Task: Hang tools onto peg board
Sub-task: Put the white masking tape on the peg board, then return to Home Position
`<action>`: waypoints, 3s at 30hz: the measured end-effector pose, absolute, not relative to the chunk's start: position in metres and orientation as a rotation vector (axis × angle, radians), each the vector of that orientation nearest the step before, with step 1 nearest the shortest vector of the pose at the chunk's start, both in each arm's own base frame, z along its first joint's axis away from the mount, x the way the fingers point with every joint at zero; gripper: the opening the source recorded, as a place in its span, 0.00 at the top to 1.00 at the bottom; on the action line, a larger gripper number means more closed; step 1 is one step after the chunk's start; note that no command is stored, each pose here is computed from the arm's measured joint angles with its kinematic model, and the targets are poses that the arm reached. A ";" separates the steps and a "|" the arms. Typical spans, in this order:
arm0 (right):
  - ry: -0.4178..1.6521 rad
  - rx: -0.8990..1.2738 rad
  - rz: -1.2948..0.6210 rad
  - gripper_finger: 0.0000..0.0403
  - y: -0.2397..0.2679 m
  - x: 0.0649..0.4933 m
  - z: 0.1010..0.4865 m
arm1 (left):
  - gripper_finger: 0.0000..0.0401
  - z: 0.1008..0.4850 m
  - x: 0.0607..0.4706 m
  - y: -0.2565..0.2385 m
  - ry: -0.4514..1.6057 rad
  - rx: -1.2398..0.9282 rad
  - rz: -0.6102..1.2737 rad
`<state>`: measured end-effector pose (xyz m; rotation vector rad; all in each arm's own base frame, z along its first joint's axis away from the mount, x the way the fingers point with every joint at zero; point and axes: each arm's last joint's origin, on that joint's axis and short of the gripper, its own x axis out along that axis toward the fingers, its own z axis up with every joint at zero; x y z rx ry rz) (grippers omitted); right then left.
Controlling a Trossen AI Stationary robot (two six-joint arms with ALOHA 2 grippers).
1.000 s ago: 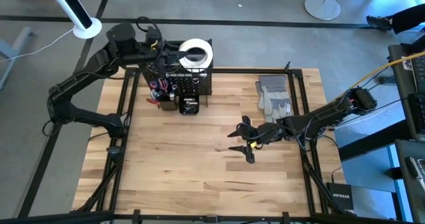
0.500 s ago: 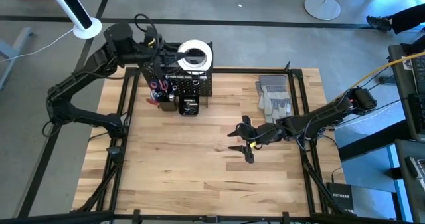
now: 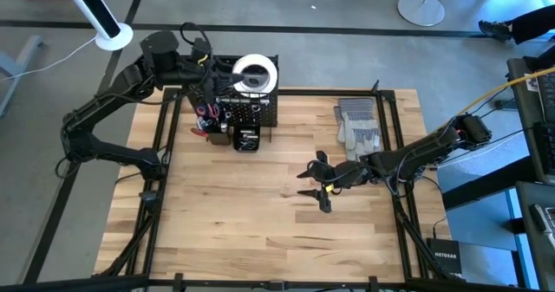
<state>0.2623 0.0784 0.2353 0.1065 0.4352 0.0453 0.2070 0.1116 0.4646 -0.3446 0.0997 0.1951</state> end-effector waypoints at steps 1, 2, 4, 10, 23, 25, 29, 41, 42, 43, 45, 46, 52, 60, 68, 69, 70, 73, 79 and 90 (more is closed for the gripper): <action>0.435 0.109 0.045 0.41 0.078 0.262 0.235 | 0.67 0.465 0.207 0.112 0.099 -0.340 0.197; 0.435 0.110 0.044 0.41 0.078 0.262 0.235 | 0.65 0.465 0.206 0.111 0.099 -0.335 0.199; 0.435 0.111 0.044 0.41 0.078 0.262 0.235 | 0.62 0.468 0.204 0.111 0.094 -0.322 0.204; 0.436 0.111 0.045 0.41 0.079 0.262 0.235 | 0.58 0.485 0.190 0.107 0.079 -0.304 0.217; 0.425 0.123 0.056 0.41 0.078 0.260 0.239 | 0.58 0.500 0.144 0.085 0.241 -0.251 0.310; 0.412 0.135 0.081 0.41 0.077 0.256 0.245 | 0.60 0.502 0.134 0.075 0.245 -0.227 0.301; 0.379 0.129 0.083 0.41 0.075 0.250 0.254 | 0.67 0.500 0.110 0.053 0.271 -0.199 0.284; 0.290 0.074 0.091 0.63 0.072 0.241 0.272 | 0.89 0.403 0.081 0.015 0.054 -0.323 0.078; 0.289 0.074 0.091 0.68 0.072 0.240 0.273 | 0.91 0.394 0.083 0.013 0.023 -0.323 0.043; 0.286 0.075 0.092 0.73 0.072 0.240 0.273 | 0.93 0.386 0.085 0.011 0.000 -0.323 0.011; 0.284 0.075 0.092 0.83 0.072 0.240 0.273 | 0.96 0.373 0.090 0.007 -0.027 -0.318 -0.050; 0.285 0.075 0.092 0.87 0.072 0.240 0.273 | 0.98 0.367 0.092 0.004 -0.030 -0.308 -0.076; 0.285 0.077 0.091 0.97 0.071 0.240 0.273 | 1.00 0.336 0.103 -0.007 0.023 -0.238 -0.084; 0.198 0.097 0.082 0.98 0.068 0.229 0.265 | 1.00 0.291 0.120 -0.016 0.023 -0.079 0.099; 0.066 0.137 0.082 0.98 0.058 0.199 0.241 | 1.00 0.251 0.123 -0.018 -0.065 -0.082 0.086; 0.064 0.141 0.082 0.98 0.056 0.195 0.239 | 1.00 0.248 0.122 -0.017 -0.070 -0.084 0.085; 0.065 0.147 0.078 0.99 0.055 0.191 0.236 | 1.00 0.246 0.120 -0.017 -0.080 -0.088 0.085; 0.043 0.165 0.076 0.99 0.052 0.181 0.233 | 0.99 0.238 0.115 -0.016 -0.115 -0.101 0.084; 0.039 0.142 0.044 0.97 0.046 0.166 0.218 | 0.99 0.214 0.110 -0.015 -0.158 -0.087 0.089; -0.071 0.143 0.076 0.98 0.029 0.129 0.209 | 1.00 0.199 0.103 -0.013 -0.190 -0.076 0.107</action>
